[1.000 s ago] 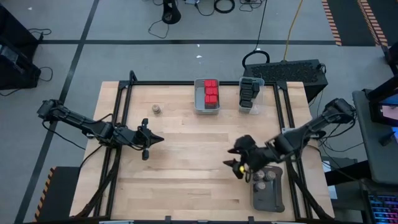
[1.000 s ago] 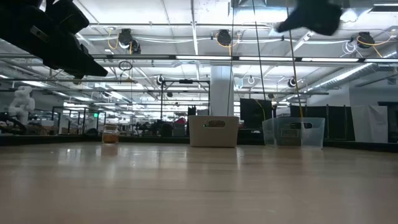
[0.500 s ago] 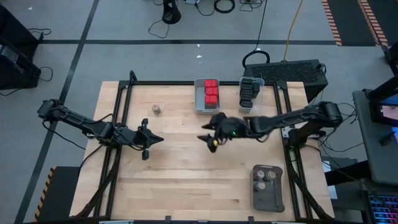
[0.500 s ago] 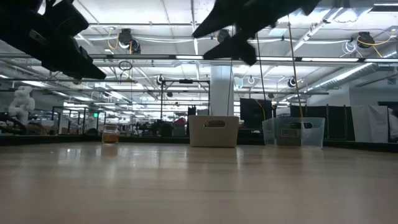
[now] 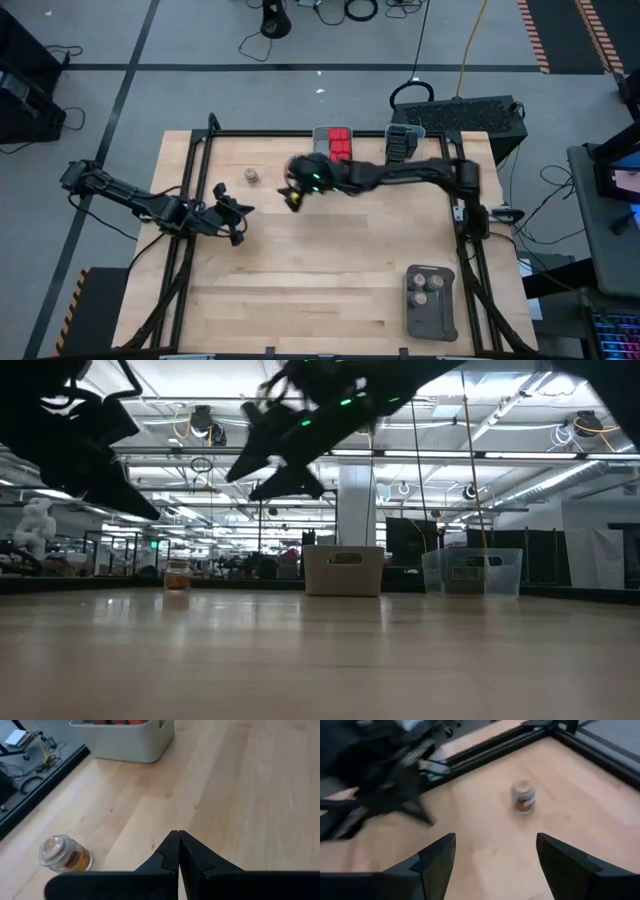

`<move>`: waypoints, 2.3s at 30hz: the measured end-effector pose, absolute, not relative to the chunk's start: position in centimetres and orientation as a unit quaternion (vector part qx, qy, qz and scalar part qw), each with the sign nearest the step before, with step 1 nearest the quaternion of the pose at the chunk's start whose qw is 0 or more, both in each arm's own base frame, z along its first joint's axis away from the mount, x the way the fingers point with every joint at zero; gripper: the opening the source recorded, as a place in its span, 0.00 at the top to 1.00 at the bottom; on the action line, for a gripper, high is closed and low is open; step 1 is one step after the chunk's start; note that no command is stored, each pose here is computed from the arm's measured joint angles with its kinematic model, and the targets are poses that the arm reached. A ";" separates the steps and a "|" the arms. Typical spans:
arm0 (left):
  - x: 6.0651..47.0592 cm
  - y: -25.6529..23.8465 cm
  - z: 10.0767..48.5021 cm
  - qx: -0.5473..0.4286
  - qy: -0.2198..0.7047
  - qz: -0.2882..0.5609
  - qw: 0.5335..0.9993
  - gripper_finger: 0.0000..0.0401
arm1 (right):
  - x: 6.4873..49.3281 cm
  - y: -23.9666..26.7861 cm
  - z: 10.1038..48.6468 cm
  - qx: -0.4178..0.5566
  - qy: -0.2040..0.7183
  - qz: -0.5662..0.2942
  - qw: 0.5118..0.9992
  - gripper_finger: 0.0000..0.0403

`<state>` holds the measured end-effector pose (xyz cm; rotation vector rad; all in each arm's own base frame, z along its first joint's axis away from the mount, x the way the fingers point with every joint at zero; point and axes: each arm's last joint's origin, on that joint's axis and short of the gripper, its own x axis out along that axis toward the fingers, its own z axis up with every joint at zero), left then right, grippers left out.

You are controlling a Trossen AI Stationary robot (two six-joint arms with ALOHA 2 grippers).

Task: Sort spices by type
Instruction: Put the brown seasoning bottle into the black bin

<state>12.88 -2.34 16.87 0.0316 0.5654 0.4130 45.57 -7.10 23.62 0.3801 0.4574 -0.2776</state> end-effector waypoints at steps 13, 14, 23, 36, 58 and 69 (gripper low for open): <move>11.5 -1.5 15.8 0.024 0.313 0.298 0.901 0.98 | 55.2 -13.4 20.2 0.224 0.241 -0.121 0.937 0.35; 11.5 -1.4 15.8 0.021 0.314 0.300 0.900 0.98 | 55.6 -13.5 19.7 0.229 0.243 -0.123 0.935 0.35; 11.3 -1.1 15.3 -0.044 0.356 0.275 0.892 0.98 | 57.2 -13.3 16.5 0.146 0.254 -0.132 0.947 0.35; 11.4 -1.0 15.3 -0.048 0.357 0.276 0.891 0.98 | 57.2 -14.1 16.8 0.076 0.246 -0.151 0.954 0.35; 11.4 -1.1 15.2 -0.052 0.363 0.264 0.892 0.98 | 58.4 -13.9 14.5 0.055 0.186 -0.161 0.968 0.43; 11.4 -1.1 15.2 -0.053 0.363 0.264 0.892 0.98 | 58.3 -14.3 14.4 0.050 0.193 -0.166 0.966 0.46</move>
